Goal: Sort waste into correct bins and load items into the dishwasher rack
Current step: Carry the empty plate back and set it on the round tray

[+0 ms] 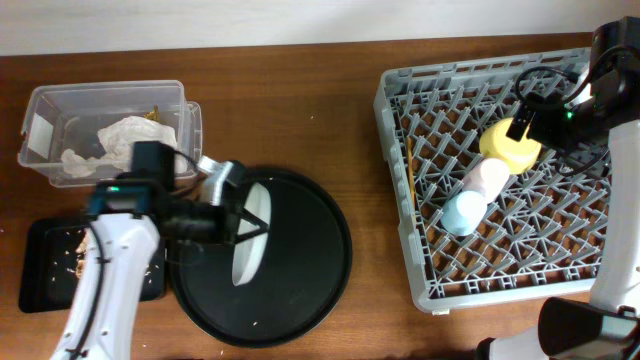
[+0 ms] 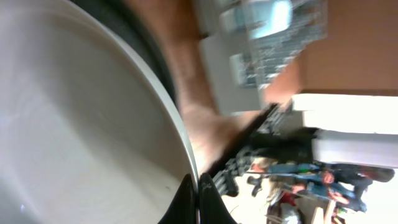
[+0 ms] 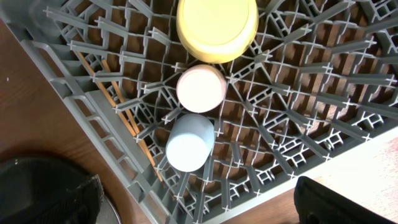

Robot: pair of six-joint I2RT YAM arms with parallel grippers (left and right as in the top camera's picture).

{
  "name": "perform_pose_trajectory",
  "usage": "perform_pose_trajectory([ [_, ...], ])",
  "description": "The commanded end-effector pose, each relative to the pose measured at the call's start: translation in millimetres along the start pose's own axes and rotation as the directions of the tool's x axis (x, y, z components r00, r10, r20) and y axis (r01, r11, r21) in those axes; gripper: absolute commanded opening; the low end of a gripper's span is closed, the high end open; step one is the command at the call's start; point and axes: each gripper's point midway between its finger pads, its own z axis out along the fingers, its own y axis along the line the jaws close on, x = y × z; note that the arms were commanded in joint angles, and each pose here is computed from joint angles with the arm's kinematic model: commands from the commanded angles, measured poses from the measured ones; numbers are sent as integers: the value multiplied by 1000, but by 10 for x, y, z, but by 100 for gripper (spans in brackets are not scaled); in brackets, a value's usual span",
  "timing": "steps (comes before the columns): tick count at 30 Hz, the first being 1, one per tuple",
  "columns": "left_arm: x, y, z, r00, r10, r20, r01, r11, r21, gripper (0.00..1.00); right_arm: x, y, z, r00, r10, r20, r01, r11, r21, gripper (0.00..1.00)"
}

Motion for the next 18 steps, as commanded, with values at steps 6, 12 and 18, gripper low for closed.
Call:
perform_pose_trajectory([
  [6, 217, 381, 502, 985, -172, -5, 148, 863, -484, 1, -2, -3, 17, 1000, 5, -8, -5, 1000, -2, 99],
  [12, 202, 206, 736, 999, -44, 20, 48, 815, -578, 1, -2, -3, 17, 1000, 5, -8, -5, 1000, -2, 99],
  [18, 222, 62, 859, 999, 34, -2, -29, 819, -573, 21, -2, -3, 17, 1000, 5, -8, -5, 1000, -2, 99],
])
